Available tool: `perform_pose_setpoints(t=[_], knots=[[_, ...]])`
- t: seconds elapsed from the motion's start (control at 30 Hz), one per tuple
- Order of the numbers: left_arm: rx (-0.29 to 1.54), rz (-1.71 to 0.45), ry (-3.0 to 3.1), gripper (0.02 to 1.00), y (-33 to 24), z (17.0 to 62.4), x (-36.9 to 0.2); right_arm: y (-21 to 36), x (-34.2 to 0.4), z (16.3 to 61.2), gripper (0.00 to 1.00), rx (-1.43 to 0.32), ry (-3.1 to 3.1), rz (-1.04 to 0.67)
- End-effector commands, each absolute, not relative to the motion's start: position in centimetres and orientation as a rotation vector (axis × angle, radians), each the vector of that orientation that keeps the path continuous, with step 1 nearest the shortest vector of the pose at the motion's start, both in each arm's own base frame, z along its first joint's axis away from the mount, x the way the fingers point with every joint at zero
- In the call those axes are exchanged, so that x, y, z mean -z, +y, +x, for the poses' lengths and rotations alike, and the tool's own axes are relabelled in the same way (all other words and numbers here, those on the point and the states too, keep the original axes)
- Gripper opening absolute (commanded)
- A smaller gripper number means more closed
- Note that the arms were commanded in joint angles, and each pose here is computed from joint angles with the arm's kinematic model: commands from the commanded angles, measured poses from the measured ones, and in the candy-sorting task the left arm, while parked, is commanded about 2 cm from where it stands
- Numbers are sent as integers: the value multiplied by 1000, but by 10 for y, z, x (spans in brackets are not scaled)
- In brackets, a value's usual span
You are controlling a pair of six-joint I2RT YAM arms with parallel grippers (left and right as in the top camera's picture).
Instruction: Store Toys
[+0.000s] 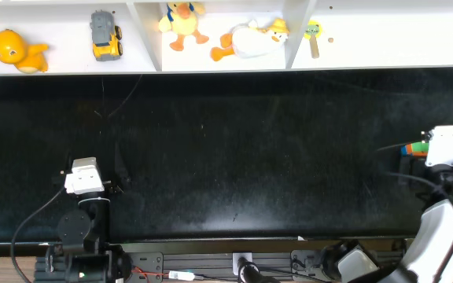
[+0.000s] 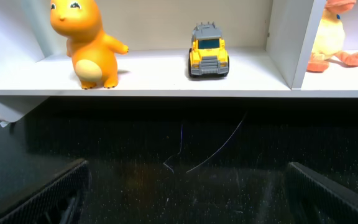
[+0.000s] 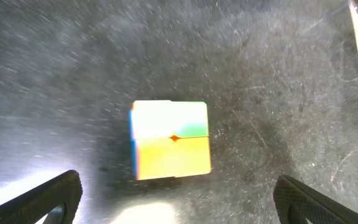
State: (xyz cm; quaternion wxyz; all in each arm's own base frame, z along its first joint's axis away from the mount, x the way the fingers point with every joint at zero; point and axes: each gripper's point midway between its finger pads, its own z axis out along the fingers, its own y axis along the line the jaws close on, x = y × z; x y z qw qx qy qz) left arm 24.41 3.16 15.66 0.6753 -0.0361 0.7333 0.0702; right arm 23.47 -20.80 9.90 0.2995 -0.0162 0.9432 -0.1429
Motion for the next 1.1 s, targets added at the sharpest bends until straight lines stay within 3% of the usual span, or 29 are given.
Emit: perform_pose_setpoints(t=[0.03, 0.23, 0.33, 0.67, 0.9, 1.0, 1.1], knots=[[-167, -73, 1644, 998, 32, 244, -158, -220, -79, 237, 1000, 352, 2505, -97], [-167, -73, 1644, 998, 32, 244, -158, -214, -60, 252, 998, 223, 2474, -119], [-167, -73, 1644, 998, 32, 244, -158, -207, -58, 260, 987, 124, 2437, -37], [-167, -73, 1644, 998, 32, 244, -158, -210, -48, 258, 781, 43, 2454, 196], [-167, -73, 1644, 998, 32, 244, -158, -210, -36, 256, 654, 23, 2479, 210], [-167, -73, 1644, 998, 32, 244, -158, -215, -40, 260, 544, 34, 2455, 252], [-167, -73, 1644, 998, 32, 244, -158, -214, -50, 266, 498, 47, 2423, 262]])
